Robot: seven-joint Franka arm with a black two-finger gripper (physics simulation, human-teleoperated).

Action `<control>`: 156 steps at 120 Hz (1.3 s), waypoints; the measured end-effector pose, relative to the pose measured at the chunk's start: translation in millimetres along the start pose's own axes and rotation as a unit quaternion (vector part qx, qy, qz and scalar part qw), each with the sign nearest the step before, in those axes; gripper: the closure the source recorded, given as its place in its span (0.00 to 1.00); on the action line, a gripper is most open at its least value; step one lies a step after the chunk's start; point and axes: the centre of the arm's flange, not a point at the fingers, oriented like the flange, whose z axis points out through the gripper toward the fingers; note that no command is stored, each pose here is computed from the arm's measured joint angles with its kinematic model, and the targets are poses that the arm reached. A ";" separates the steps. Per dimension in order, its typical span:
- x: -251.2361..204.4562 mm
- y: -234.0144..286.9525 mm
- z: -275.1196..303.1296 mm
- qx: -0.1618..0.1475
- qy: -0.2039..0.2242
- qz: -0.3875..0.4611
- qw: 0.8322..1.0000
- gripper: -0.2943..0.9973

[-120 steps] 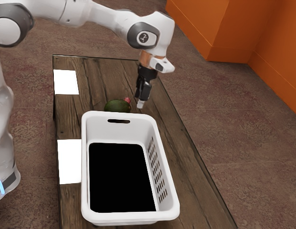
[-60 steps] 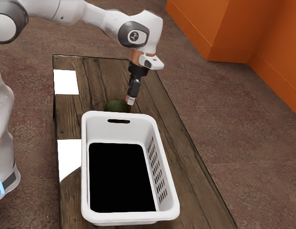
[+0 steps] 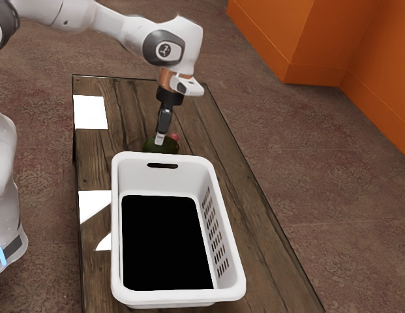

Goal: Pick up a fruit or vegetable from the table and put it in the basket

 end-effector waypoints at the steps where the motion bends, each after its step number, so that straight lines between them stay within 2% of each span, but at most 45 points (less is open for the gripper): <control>1: 0.1 0.3 0.6 0.000 0.000 0.001 1.000 0.23; 46: 16.9 -14.4 45.5 -0.009 -0.038 0.012 0.999 0.23; 59: 23.0 -14.9 51.5 -0.007 -0.037 0.017 0.999 0.24; 68: 25.4 -14.4 51.5 -0.004 -0.033 0.021 0.999 0.32; 80: 26.4 -14.2 48.6 0.001 -0.025 0.025 0.999 0.35; 92: 8.5 -0.2 -7.6 0.021 0.033 0.039 0.998 0.43; 97: -2.9 12.2 -42.5 0.033 0.065 0.050 0.996 0.47; 103: -6.9 40.6 -82.3 0.052 0.093 0.078 0.991 0.46; 108: 2.6 81.7 -101.3 0.064 0.100 0.121 0.986 0.45; 116: 22.4 158.7 -94.0 0.062 0.081 0.205 0.973 0.41; 126: 22.0 217.4 -66.6 0.050 0.047 0.265 0.962 0.41; 145: 32.5 260.0 -16.1 0.038 -0.008 0.298 0.954 0.44; 156: 42.9 265.9 2.2 0.035 -0.022 0.295 0.955 0.46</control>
